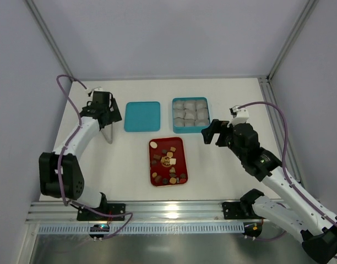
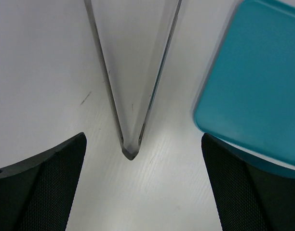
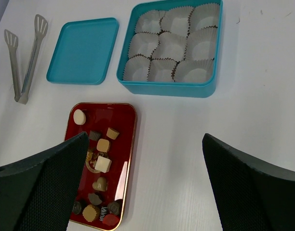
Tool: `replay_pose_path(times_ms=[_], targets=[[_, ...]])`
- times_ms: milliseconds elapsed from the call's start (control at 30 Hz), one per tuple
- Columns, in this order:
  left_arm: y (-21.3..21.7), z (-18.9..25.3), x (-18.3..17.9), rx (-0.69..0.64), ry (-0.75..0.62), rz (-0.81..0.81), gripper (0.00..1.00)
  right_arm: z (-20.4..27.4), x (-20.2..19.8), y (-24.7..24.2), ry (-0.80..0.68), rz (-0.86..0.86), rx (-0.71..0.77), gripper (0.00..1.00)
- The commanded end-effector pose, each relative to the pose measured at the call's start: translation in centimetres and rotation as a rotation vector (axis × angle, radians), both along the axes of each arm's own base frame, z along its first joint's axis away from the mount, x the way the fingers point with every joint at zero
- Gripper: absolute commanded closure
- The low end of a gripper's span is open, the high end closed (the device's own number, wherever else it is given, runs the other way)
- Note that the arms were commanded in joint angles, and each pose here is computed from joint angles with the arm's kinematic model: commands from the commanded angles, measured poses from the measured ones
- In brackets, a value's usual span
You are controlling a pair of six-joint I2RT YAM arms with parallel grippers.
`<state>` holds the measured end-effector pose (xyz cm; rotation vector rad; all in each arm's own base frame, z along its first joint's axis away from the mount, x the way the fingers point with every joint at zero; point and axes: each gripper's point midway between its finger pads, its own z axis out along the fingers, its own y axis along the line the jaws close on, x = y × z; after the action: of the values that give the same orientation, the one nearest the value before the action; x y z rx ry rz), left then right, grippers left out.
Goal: Pack the chocolate
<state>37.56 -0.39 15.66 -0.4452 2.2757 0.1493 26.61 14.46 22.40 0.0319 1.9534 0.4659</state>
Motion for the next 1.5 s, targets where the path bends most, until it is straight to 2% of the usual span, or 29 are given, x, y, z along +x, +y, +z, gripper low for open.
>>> replay_pose_path(times_ms=[0, 200, 667, 1000, 1467], targets=[[-0.2, -1.7, 3.0, -0.011, 0.016, -0.010, 0.00, 1.4, -0.2, 1.1, -0.037, 0.057, 0.036, 0.00], [1.3, -6.0, 4.6, -0.013, 0.087, 0.036, 0.00, 1.0, -0.6, 1.5, -0.024, 0.098, 0.019, 0.00], [3.1, -10.4, 6.3, -0.026, 0.179, 0.004, 0.00, -0.5, -0.9, 2.0, 0.012, 0.120, 0.029, 0.00], [4.5, -13.3, 6.0, -0.075, 0.235, 0.006, 0.02, -1.1, -1.1, 1.9, 0.027, 0.118, 0.025, 0.00], [3.9, -15.1, 5.0, -0.112, 0.304, 0.007, 0.16, -1.3, -1.5, 1.9, 0.042, 0.106, 0.068, 0.00]])
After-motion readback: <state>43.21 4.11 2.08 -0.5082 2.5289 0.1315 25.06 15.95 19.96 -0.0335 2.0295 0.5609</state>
